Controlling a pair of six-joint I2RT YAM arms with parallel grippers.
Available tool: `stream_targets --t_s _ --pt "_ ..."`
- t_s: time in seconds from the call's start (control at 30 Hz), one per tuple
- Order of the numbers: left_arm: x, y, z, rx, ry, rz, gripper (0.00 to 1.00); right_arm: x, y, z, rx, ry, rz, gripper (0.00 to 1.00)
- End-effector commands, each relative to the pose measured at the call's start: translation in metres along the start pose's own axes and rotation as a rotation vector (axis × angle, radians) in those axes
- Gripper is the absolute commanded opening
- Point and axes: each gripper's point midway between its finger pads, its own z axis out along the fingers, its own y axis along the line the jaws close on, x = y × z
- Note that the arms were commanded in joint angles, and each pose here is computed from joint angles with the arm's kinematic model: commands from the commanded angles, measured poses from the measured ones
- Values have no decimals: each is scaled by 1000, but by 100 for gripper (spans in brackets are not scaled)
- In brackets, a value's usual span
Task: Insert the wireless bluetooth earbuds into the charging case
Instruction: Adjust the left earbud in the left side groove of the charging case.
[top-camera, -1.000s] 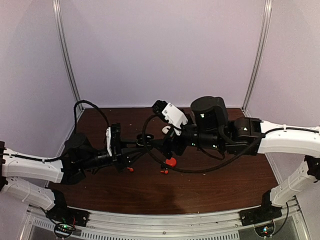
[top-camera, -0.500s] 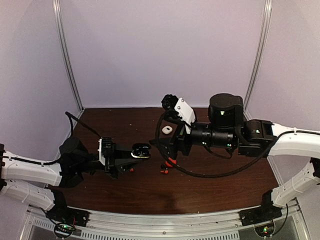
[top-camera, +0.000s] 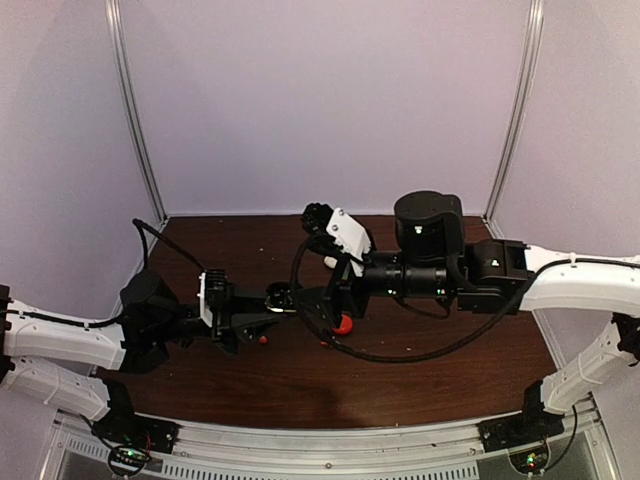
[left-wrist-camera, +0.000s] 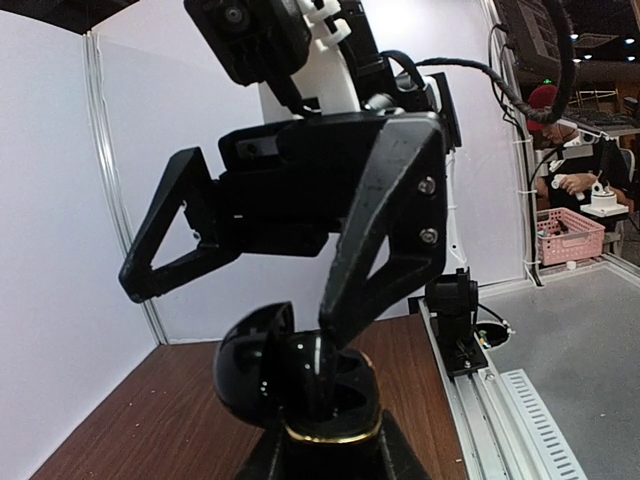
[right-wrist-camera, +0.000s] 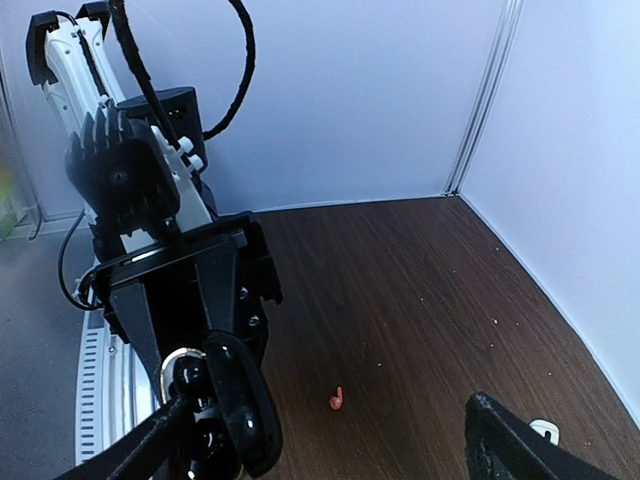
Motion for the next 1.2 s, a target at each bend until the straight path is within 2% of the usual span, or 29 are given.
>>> stream_targets --t_s 0.0,0.67,0.97,1.17 --pt "-21 3 4 12 -59 24 0 -15 -2 2 11 -23 -10 93" --pt "-20 8 5 -15 -54 -5 0 -1 28 3 -112 24 -63 92" --pt "-9 21 9 -55 6 -71 0 -14 48 -30 -227 -58 -150 85" --pt "-5 30 17 -80 38 -116 0 -15 61 -31 -290 -76 -168 75"
